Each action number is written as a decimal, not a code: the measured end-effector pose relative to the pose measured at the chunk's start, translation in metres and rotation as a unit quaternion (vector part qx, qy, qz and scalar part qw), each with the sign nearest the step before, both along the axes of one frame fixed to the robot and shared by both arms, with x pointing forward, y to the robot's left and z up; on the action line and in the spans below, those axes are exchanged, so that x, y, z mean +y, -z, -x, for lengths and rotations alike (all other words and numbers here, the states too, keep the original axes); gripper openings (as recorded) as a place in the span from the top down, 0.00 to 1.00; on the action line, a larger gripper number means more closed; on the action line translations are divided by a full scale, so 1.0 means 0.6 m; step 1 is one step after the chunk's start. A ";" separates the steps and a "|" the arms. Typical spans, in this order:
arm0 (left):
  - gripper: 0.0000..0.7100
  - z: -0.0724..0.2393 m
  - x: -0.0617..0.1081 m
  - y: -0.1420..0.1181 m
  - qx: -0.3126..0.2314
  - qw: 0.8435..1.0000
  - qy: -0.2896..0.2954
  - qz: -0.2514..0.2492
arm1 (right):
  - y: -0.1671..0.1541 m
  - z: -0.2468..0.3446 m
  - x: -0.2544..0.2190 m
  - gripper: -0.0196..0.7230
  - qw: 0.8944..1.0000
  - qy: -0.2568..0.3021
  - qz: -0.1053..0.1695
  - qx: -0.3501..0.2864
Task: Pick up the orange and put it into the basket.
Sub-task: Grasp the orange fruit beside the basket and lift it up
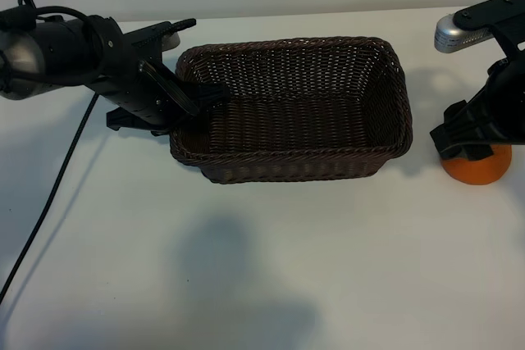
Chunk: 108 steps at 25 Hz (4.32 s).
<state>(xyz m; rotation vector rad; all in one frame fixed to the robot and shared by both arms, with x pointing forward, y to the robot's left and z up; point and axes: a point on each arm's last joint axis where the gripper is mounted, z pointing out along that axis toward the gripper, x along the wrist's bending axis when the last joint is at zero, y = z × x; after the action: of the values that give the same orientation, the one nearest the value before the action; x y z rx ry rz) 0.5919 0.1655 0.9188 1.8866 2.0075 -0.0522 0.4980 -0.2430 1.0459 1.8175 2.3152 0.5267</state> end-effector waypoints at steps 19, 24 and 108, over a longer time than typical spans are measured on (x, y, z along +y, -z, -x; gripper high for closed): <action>0.08 0.033 0.014 -0.154 -0.058 0.998 0.037 -0.008 | 0.000 0.001 0.000 0.18 1.000 0.000 0.000 0.002; 0.10 0.048 0.038 -0.198 -0.091 0.994 0.029 -0.046 | 0.000 0.001 0.000 0.18 1.000 0.000 0.000 0.002; 0.16 0.612 0.209 -0.209 -0.365 0.921 0.040 -0.127 | 0.020 -0.030 -0.007 0.18 0.997 0.069 0.011 -0.024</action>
<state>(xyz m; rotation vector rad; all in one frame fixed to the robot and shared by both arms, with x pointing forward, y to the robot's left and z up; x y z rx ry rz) 0.2246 0.2906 1.0443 1.7573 1.4599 0.8068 0.5163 -0.2473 1.0338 1.9146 2.1369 0.5166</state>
